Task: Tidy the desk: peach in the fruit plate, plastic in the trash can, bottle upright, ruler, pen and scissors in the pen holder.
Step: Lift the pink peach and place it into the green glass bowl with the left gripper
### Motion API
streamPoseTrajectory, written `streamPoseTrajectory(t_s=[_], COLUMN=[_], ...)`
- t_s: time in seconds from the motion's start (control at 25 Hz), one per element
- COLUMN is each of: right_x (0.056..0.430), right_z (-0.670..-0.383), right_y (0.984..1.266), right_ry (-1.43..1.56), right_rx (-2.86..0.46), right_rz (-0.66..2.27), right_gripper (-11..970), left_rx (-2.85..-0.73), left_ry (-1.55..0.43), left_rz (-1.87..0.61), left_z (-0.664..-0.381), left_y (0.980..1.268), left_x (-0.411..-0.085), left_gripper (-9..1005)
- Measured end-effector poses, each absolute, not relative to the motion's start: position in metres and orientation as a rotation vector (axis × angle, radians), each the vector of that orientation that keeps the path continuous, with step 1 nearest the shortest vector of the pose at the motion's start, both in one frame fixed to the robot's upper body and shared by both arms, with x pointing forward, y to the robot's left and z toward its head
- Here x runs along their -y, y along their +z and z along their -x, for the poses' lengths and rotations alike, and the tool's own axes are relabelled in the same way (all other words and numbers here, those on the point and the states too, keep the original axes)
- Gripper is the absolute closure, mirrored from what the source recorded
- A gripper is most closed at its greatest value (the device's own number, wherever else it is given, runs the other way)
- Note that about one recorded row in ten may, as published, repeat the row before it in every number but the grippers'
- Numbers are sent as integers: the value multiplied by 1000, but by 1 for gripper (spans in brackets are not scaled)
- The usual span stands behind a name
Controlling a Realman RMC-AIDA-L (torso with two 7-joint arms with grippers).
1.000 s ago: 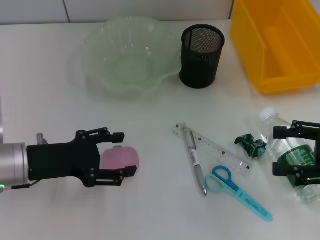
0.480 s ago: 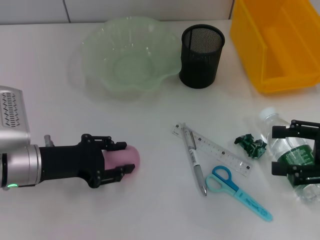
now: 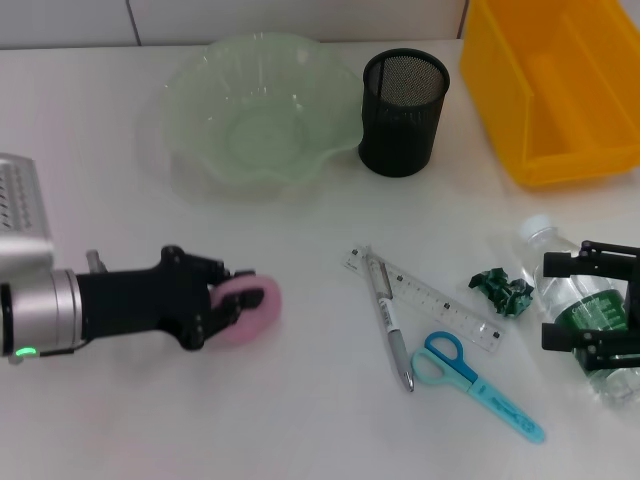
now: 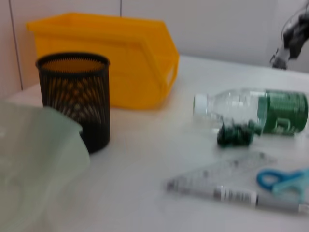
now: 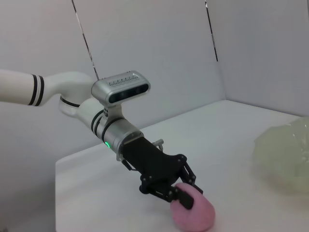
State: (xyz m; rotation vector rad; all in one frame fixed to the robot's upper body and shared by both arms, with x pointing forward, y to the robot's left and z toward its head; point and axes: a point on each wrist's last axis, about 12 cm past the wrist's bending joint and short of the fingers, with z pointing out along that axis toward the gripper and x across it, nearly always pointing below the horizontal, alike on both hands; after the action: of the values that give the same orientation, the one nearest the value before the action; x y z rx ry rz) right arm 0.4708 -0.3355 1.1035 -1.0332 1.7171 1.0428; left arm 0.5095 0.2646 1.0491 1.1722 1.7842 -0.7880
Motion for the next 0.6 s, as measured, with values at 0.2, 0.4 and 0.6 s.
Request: streamPoseTrajectory(t_s=[0.2,0.4,0.6], right_x=[336,336,335], right_z=[-470,-471,-472], right_y=[1103,1103,1103], right_ry=[1038,1036,1035], right_rx=[-1717,-1715,-1707], right_rz=[1021,1017,1013], right_gripper=[121,121,120], left_rx=[-1637,-1548,-1641], left_ry=[-784,-724,-620], left_rz=[-982,-710,-667], left_z=[-524,-559,-600], left_y=[1075,1093,1092], left_x=[-272,-271,-249], left_gripper=[838,854,881])
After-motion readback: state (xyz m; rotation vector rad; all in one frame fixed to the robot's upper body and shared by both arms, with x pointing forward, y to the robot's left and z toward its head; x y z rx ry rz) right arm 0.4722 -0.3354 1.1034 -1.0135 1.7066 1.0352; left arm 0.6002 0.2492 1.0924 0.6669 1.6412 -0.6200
